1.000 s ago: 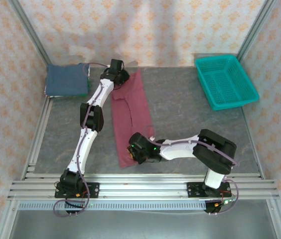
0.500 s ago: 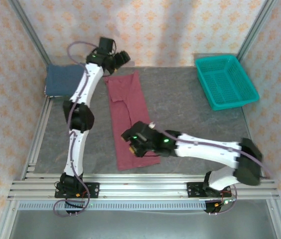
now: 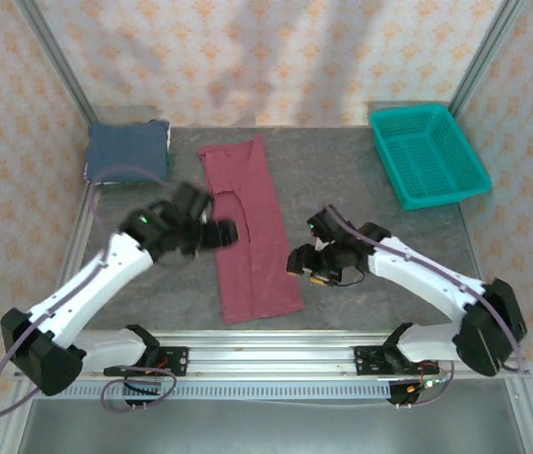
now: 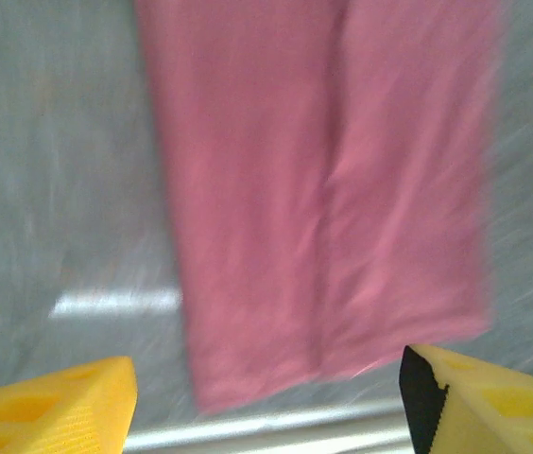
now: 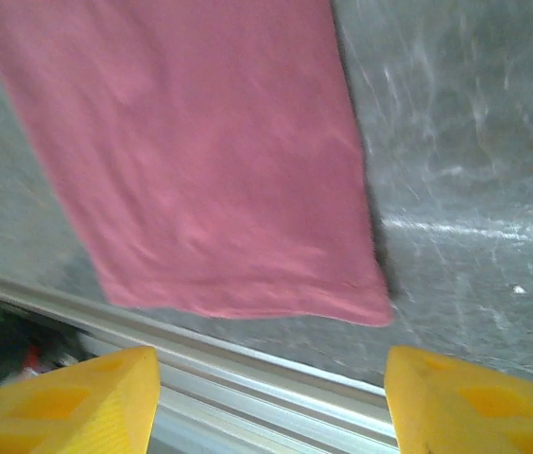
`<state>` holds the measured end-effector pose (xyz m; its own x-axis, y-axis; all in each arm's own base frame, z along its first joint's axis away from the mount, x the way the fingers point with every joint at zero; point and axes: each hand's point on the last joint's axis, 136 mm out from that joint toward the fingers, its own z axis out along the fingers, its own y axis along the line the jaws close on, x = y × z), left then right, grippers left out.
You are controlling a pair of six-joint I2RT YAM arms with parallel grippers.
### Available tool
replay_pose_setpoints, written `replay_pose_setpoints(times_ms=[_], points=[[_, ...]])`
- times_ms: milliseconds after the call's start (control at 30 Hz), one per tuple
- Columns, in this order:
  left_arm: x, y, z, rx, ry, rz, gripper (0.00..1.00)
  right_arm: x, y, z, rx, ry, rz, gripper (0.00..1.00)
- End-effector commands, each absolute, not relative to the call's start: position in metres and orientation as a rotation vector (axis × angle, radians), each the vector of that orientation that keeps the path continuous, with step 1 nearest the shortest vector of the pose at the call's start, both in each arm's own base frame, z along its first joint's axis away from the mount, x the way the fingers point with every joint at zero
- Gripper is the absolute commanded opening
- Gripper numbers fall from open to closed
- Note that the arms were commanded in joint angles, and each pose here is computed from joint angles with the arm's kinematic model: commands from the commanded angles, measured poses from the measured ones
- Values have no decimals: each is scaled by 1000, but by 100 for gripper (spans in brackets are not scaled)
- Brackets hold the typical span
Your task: Fold and stack the t-shirts
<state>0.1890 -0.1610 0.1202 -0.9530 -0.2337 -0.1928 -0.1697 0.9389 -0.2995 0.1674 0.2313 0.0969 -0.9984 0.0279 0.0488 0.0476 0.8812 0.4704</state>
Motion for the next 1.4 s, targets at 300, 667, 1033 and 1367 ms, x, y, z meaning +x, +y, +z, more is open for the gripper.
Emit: replay_pose_setpoints(times_ms=[300, 667, 1033, 1367], points=[[141, -188, 45, -438, 2894, -390, 58, 154, 243, 51, 108, -2893, -814, 59], [141, -182, 17, -544, 2859, -409, 50, 153, 240, 34, 70, -2890, -772, 56], [158, -198, 14, -560, 2802, -454, 34, 144, 240, 25, 87, -2884, -722, 54], [171, -209, 16, -547, 2788, -424, 11, 152, 249, 20, 61, -2925, -685, 7]])
